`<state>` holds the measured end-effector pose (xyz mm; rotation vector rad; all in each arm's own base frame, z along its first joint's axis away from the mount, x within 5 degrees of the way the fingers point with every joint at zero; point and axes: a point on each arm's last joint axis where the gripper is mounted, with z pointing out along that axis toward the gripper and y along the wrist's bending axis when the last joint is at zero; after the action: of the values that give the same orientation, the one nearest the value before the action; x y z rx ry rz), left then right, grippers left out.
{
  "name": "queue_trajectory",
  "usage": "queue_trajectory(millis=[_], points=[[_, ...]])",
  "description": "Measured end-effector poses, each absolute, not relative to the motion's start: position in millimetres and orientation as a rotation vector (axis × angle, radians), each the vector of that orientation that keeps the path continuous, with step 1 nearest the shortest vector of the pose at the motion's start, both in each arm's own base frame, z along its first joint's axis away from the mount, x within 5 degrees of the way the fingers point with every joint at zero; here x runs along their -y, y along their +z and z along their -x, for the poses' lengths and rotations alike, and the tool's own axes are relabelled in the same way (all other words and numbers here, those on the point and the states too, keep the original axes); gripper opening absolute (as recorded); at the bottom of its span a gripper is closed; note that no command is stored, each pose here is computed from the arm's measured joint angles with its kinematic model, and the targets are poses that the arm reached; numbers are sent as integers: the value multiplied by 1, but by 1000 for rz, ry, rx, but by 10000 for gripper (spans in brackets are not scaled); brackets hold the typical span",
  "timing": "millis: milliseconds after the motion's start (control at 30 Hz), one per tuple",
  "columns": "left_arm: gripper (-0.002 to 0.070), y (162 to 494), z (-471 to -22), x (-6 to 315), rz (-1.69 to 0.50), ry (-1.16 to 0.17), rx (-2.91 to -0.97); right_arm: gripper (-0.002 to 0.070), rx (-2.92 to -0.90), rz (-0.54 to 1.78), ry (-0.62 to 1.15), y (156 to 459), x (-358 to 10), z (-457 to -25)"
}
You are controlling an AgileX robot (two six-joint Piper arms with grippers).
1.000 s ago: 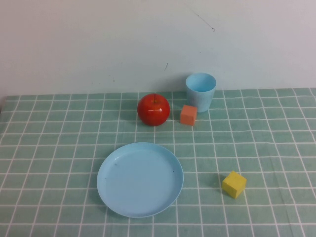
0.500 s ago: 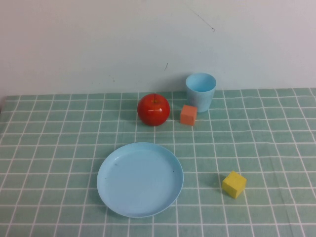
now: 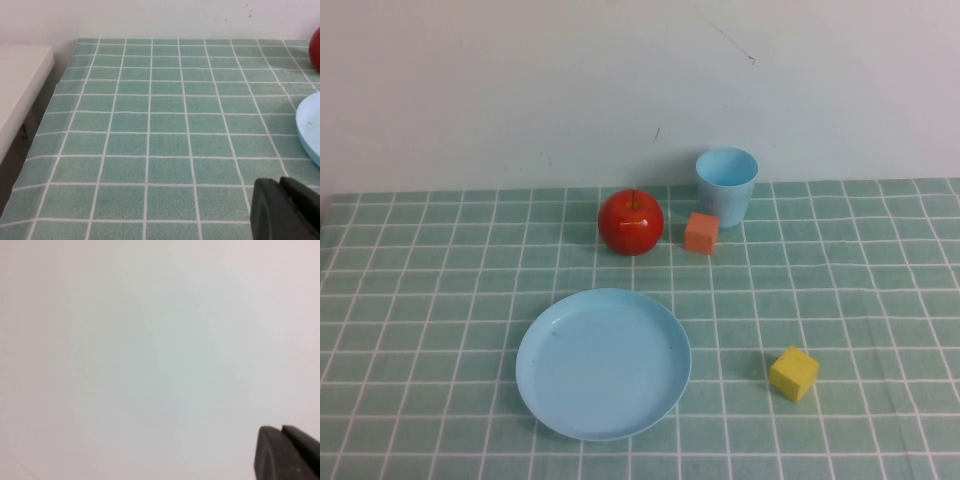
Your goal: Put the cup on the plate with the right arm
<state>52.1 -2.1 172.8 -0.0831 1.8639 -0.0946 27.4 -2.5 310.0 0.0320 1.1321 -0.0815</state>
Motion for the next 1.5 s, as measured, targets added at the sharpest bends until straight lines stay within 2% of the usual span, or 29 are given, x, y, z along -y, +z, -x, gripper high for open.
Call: queue_trajectory(millis=[167,433,600,833,1267,1500], points=[[-3,173,-52,2,83,-95,-1864,-3,-1349,-6,-91,313,2,-45],[-3,173,-52,2,83,-95,-1864,-3,-1986,-8,-1,270,1,-96],[-3,173,-52,2,83,-95,-1864,-3,-2203,71,38,261,-1,-124],[-3,173,-52,2,83,-95,-1864,-3,-2189,341,75,281,-10,-164],[-3,173,-52,2,83,-95,-1864,-3,-2153,621,287,364,-24,-273],[-3,173,-52,2,83,-95,-1864,1,-2143,714,308,378,-26,-315]])
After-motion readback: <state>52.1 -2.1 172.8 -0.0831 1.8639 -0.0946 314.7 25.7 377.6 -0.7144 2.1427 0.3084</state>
